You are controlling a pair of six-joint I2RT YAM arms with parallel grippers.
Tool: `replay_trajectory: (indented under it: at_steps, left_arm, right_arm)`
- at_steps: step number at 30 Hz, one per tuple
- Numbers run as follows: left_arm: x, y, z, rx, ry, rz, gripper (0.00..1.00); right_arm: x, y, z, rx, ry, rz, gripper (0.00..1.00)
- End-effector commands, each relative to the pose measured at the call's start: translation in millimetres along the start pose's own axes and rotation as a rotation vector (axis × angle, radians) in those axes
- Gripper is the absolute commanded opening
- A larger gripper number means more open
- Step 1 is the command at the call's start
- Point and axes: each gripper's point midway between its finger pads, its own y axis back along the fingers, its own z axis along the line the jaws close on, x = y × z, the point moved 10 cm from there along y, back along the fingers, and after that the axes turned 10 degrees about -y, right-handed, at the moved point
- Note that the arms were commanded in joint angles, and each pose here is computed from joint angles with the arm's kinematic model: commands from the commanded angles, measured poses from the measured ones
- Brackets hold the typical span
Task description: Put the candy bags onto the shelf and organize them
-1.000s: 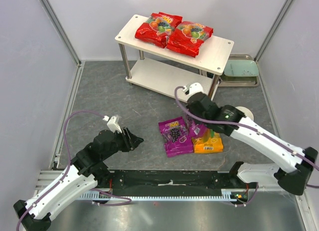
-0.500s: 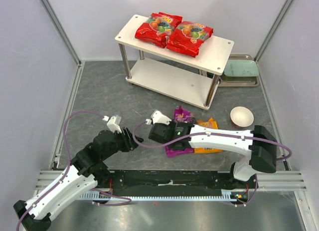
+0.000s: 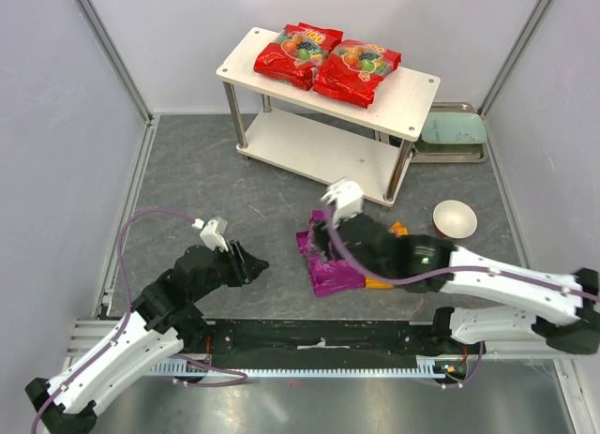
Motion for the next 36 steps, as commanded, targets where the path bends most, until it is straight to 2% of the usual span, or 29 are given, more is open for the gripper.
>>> replay_trajectory:
  at_steps: [1,5,8,9,12,18,26,32,36]
  left_arm:
    - [-5.6,-1.2,-3.9,0.011,0.007,-0.029,0.49]
    - [-6.7,-2.5,-5.9,0.023,0.006,-0.024,0.49]
    - [-6.4,-3.2,-6.4,0.029,0.005,-0.019,0.48]
    - [-7.0,-3.5,-6.9,0.032,0.006,-0.023,0.48]
    - [-8.2,-3.5,-7.8,0.033,0.006,-0.024,0.48]
    - [-13.1,-4.1,-11.4,0.039,0.0,-0.03,0.48]
    - [-15.7,-2.4,-13.9,0.054,-0.008,-0.035,0.48]
    - [-12.5,-2.9,-11.7,0.05,0.001,-0.032,0.48]
    - [-12.3,-3.4,-11.7,0.05,0.003,-0.032,0.48]
  right_arm:
    - [-8.3,0.7,-53.2,0.201,-0.216,-0.105,0.72]
    - [10.6,-1.2,-88.2,0.308,-0.365,-0.111,0.74]
    - [34.0,-8.1,-100.8,0.338,-0.443,-0.096,0.84]
    - [35.8,-6.5,-103.6,0.334,-0.504,-0.123,0.9]
    - [47.0,-7.4,-108.2,0.262,-0.604,-0.18,0.96]
    - [62.7,-12.3,-114.7,0.169,-0.736,-0.21,0.98]
    - [86.4,-33.9,-118.6,0.03,-0.881,-0.2,0.95]
    - [99.3,-43.3,-115.9,-0.11,-0.962,-0.176,0.82]
    - [100.7,-47.7,-110.0,-0.211,-1.008,-0.167,0.69]
